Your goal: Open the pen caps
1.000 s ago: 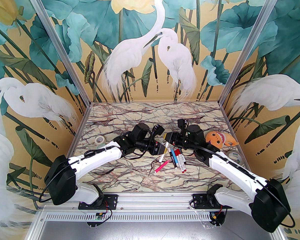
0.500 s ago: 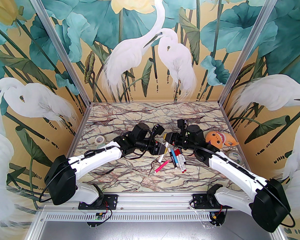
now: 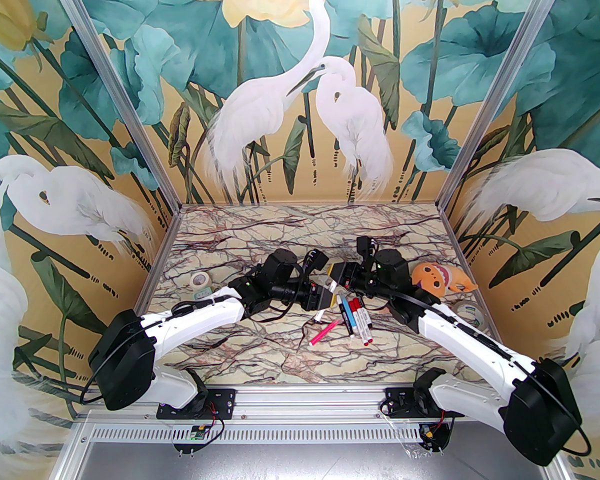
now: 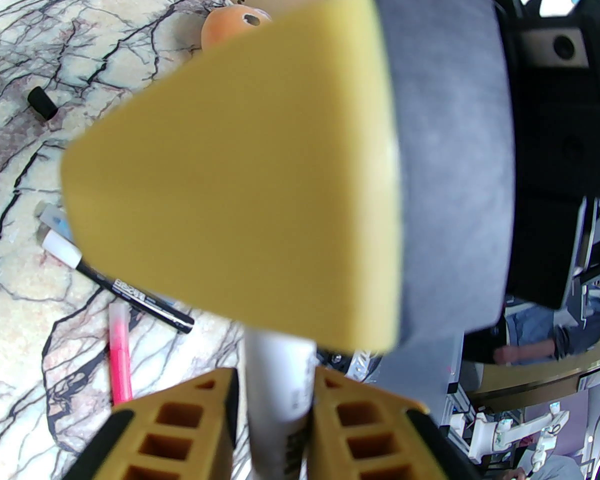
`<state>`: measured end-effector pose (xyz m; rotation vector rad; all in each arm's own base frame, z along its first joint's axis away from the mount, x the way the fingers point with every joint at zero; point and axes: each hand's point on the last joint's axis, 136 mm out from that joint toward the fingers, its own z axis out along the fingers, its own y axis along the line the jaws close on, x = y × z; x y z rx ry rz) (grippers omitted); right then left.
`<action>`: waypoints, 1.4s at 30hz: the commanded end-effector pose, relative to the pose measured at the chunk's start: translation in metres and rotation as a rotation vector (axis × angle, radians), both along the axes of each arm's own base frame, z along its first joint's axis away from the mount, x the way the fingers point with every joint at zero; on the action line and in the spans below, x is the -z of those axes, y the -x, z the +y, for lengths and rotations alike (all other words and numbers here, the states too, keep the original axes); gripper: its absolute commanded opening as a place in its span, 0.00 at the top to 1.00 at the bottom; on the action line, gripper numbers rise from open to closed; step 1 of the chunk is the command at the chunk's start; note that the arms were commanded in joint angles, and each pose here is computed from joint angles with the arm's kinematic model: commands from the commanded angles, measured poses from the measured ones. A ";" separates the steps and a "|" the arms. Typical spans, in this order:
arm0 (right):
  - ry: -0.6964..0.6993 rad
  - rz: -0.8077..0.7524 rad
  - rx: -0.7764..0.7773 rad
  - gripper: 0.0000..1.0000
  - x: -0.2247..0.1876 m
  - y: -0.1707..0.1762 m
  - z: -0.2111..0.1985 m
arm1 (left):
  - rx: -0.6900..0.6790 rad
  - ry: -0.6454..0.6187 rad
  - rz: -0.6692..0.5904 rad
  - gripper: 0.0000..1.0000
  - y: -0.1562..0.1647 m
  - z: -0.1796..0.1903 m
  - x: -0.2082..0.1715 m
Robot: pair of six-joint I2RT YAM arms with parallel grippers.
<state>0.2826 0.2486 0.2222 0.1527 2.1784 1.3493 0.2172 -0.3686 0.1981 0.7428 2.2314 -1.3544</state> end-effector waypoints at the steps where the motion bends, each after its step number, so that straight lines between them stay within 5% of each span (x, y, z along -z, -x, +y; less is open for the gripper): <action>1: -0.043 -0.049 0.020 0.86 -0.016 -0.001 -0.001 | -0.015 -0.010 -0.005 0.81 0.002 0.005 0.004; 20: -0.091 -0.285 -0.141 0.87 -0.066 0.008 -0.003 | 0.056 0.015 -0.018 0.91 0.014 0.020 -0.017; 42: 0.142 -0.047 0.378 0.90 -0.021 -0.066 -0.061 | -0.117 -0.292 -0.191 0.95 0.002 0.010 0.024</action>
